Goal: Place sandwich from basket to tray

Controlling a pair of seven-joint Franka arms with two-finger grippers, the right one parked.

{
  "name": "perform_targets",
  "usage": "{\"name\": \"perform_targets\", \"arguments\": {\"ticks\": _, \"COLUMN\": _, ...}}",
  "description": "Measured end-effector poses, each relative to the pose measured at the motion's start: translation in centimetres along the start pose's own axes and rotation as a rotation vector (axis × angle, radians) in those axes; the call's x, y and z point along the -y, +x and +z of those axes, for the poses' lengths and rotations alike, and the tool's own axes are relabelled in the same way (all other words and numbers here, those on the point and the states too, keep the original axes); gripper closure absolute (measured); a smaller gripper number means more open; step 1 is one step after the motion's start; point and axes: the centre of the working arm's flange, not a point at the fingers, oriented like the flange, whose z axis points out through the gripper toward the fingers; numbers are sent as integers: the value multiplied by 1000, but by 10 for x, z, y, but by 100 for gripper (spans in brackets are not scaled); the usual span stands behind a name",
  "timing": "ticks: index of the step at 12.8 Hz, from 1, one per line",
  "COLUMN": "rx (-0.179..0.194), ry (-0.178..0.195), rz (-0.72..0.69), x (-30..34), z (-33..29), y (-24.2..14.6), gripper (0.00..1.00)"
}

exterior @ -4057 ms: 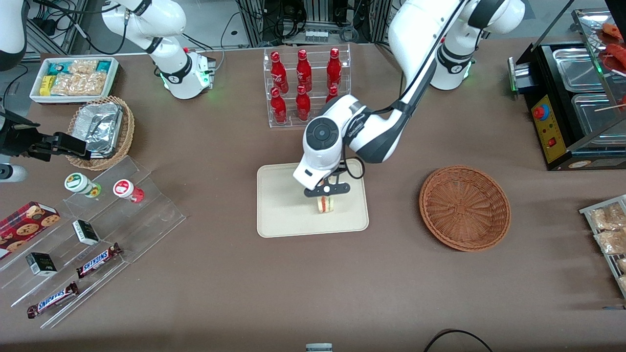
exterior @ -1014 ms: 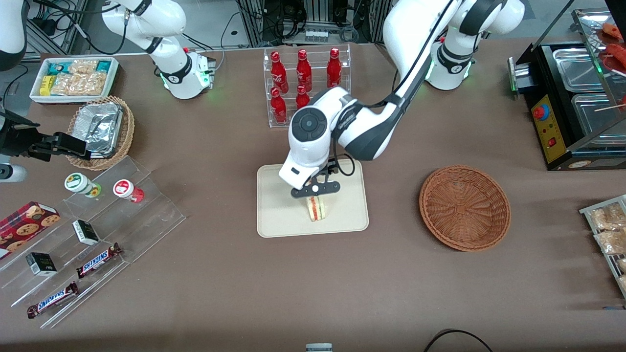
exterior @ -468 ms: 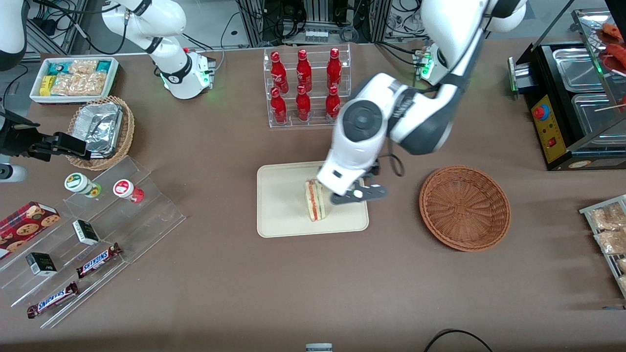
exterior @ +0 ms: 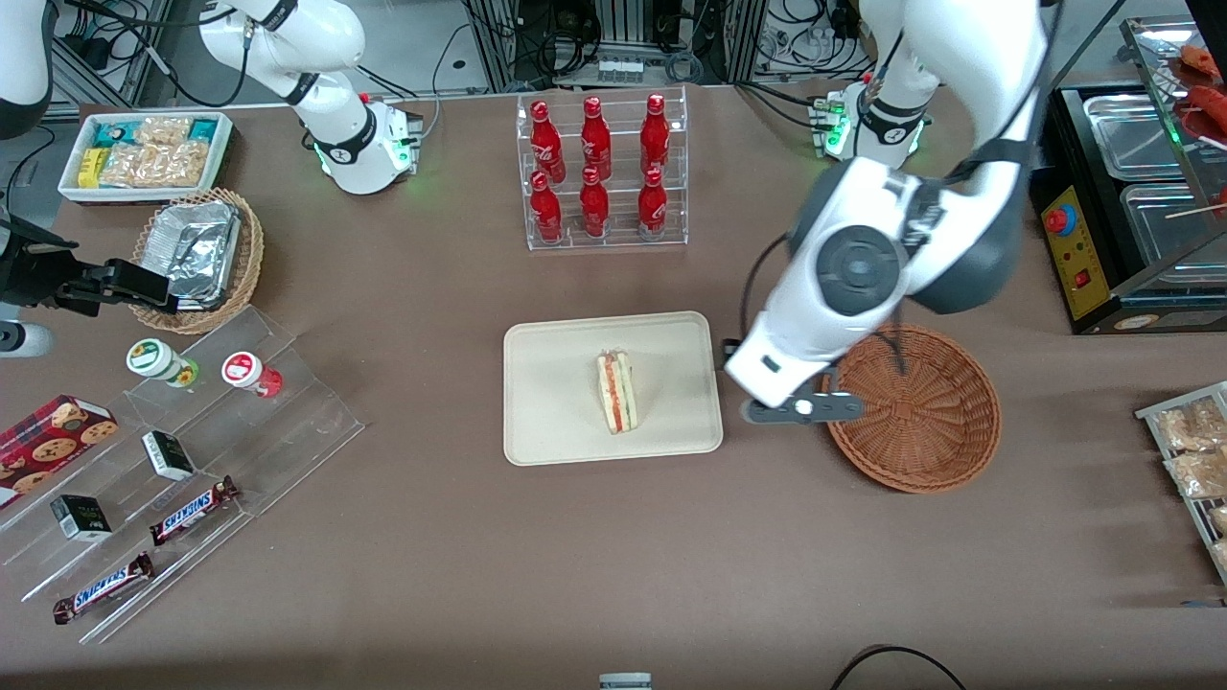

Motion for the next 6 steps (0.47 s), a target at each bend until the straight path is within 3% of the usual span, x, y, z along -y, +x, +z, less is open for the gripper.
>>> {"name": "perform_targets", "arguments": {"ticks": 6, "rx": 52, "ry": -9, "rz": 145, "x": 134, "z": -30, "y": -16, "gripper": 0}}
